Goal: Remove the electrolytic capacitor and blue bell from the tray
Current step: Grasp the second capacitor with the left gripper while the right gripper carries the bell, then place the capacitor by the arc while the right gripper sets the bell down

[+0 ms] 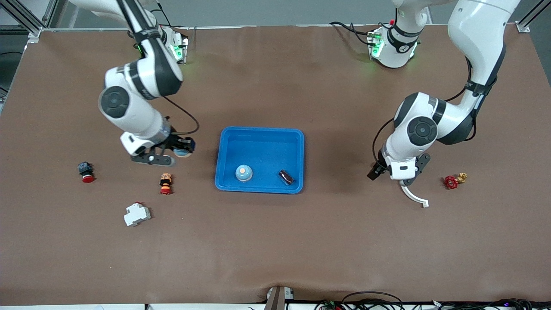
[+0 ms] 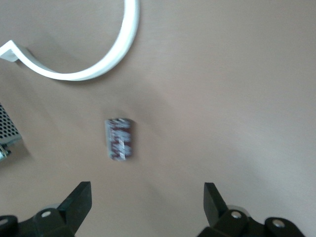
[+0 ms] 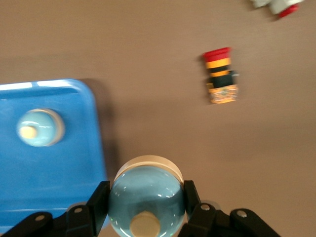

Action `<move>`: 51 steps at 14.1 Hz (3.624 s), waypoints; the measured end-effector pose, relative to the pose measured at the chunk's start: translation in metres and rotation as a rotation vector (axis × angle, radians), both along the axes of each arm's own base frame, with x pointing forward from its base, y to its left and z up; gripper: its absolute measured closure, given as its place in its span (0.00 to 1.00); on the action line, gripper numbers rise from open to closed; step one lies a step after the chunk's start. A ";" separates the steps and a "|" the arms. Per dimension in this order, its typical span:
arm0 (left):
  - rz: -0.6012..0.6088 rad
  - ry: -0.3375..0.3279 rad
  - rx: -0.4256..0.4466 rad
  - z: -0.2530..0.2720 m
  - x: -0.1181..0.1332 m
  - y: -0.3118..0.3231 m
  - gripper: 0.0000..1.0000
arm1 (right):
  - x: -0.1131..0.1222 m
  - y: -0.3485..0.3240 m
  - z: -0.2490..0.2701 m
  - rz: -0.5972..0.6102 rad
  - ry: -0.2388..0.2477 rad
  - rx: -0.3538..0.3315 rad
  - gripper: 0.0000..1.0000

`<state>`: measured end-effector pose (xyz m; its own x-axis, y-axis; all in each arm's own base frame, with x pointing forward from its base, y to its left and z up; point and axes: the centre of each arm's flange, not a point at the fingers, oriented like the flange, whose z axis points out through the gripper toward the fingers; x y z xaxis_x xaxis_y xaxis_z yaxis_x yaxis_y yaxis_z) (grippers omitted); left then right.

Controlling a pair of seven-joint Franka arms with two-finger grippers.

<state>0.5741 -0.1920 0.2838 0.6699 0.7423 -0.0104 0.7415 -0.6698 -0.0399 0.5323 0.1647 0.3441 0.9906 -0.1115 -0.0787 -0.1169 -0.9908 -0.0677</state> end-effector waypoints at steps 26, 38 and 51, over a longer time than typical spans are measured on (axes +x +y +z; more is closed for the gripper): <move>-0.166 -0.091 -0.123 -0.090 -0.014 -0.285 0.26 | -0.027 -0.117 -0.136 -0.008 0.019 -0.060 0.35; -0.169 -0.110 -0.121 -0.056 -0.008 -0.292 0.70 | -0.024 -0.116 -0.153 -0.021 0.011 -0.058 0.35; -0.116 0.015 0.024 0.099 0.037 -0.112 0.70 | -0.019 -0.116 -0.165 -0.023 -0.005 -0.062 0.33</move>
<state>0.6113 -0.3045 0.3833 0.7512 0.6601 -0.0037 0.6584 -0.7496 -0.0675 0.5129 0.0488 0.1791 0.9881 -0.1388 -0.0658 -0.1395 -0.9902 -0.0065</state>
